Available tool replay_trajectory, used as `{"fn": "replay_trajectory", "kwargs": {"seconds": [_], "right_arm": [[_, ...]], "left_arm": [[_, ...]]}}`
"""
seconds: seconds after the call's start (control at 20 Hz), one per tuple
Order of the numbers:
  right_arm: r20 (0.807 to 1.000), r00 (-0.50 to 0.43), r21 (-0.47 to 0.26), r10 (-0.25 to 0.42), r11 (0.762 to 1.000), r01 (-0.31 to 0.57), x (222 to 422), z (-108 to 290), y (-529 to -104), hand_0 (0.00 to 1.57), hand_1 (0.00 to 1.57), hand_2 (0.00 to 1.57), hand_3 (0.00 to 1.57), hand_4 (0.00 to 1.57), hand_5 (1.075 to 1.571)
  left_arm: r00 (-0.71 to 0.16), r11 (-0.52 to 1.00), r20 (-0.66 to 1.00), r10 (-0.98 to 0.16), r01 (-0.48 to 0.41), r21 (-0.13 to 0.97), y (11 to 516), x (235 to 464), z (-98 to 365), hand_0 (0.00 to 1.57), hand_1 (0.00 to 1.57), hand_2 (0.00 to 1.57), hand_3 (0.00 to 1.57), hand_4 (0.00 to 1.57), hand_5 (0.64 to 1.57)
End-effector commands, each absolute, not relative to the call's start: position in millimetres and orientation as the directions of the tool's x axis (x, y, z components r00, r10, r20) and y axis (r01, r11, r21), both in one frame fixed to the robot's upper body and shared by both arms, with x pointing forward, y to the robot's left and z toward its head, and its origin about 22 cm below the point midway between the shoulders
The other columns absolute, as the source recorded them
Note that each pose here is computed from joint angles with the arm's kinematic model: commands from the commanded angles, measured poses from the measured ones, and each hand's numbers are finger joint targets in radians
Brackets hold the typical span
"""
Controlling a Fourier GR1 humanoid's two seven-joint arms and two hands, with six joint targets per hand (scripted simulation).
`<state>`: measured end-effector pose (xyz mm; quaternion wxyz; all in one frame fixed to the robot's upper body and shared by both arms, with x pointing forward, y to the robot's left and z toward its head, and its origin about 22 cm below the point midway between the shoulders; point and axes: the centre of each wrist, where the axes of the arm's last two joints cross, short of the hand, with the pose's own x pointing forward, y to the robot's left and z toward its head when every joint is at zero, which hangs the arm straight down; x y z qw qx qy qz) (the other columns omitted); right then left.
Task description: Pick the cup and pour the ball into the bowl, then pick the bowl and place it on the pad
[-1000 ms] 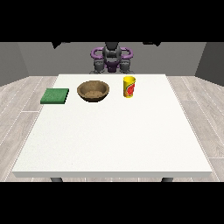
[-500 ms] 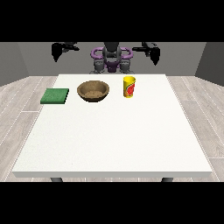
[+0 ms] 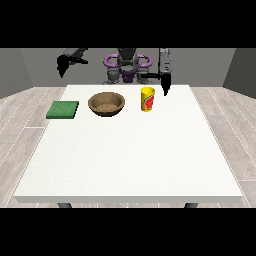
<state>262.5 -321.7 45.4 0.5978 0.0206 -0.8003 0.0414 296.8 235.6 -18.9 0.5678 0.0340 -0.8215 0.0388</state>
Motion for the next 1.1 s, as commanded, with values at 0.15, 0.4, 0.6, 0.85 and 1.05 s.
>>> {"fn": "replay_trajectory", "kwargs": {"seconds": [0.15, 0.4, 0.6, 0.85, 1.05], "right_arm": [[0.937, -0.35, -0.056, -0.001, 0.987, -0.153, 259, 35, -314, 0.0, 0.0, 0.0, 0.0, 0.0, 1.57], [0.954, -0.298, 0.002, -0.036, 0.994, -0.112, 273, 45, -332, 0.0, 0.0, 0.0, 0.0, 0.0, 1.571], [0.953, -0.304, -0.023, -0.008, 0.995, -0.098, 274, 30, -339, 0.0, 0.0, 0.0, 0.0, 0.0, 1.571], [0.939, -0.344, -0.047, -0.002, 0.99, -0.134, 274, 29, -330, 0.0, 0.0, 0.0, 0.0, 0.0, 1.571], [0.925, -0.379, -0.064, 0.004, 0.987, -0.145, 286, 58, -329, 0.0, 0.0, 0.0, 0.0, 0.0, 1.57]], "left_arm": [[-0.418, 0.987, 0.907, -0.051, -0.162, -0.02, 236, 317, -47, 0.0, 0.0, 0.0, 0.0, 0.0, 1.517], [-0.345, 0.991, 0.938, -0.045, -0.13, -0.001, 228, 320, -74, 0.0, 0.0, 0.0, 0.0, 0.0, 1.517], [-0.354, 0.99, 0.933, -0.068, -0.141, 0.019, 220, 324, -82, 0.0, 0.0, 0.0, 0.0, 0.0, 1.521], [-0.386, 0.983, 0.919, -0.077, -0.184, 0.005, 216, 338, -79, 0.0, 0.0, 0.0, 0.0, 0.0, 1.526], [-0.392, 0.961, 0.885, -0.25, -0.212, 0.177, 221, 332, -87, 1.02, 1.02, 1.1, 0.89, 1.47, 0.776]]}}
